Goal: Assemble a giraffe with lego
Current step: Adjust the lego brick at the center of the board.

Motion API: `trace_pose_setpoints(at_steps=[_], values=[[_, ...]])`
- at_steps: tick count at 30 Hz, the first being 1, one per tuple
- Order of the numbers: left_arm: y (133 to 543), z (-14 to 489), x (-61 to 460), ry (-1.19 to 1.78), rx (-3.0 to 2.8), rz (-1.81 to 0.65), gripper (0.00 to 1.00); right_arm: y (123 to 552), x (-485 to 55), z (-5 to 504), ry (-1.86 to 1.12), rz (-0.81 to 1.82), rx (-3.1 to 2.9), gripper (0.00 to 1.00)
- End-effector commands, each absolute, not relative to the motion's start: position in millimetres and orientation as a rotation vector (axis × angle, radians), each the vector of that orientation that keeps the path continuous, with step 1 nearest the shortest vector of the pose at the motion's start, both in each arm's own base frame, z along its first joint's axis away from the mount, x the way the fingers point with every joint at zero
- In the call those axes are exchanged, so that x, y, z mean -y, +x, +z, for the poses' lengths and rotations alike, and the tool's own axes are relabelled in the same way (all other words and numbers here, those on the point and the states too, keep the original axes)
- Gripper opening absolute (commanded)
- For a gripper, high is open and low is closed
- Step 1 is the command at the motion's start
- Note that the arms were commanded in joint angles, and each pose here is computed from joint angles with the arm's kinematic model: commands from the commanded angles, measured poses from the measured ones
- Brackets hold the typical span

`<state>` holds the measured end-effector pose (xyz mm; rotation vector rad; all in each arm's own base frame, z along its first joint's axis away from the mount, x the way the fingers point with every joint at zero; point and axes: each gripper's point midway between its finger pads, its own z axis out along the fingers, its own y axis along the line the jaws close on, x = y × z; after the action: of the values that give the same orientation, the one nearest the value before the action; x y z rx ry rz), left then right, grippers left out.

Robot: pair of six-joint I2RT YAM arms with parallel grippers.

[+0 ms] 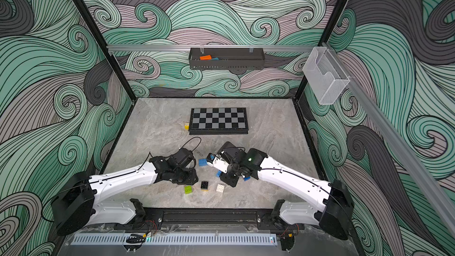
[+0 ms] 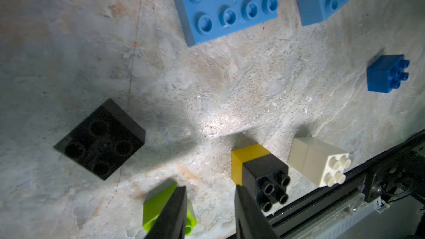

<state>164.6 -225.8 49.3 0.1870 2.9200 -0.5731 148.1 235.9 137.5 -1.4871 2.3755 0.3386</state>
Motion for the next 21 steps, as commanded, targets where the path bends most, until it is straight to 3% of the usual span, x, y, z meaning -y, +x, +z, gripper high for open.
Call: trace_pose_setpoints(at_steps=[1, 21], values=[[169.3, 57.8, 246.0, 0.240, -2.889, -0.652, 0.38, 142.4, -234.3, 133.9, -1.491, 0.350, -2.399, 0.22], [159.5, 51.4, 265.6, 0.282, -2.906, -0.689, 0.38, 143.4, -229.6, 141.9, -1.480, 0.335, -2.374, 0.23]])
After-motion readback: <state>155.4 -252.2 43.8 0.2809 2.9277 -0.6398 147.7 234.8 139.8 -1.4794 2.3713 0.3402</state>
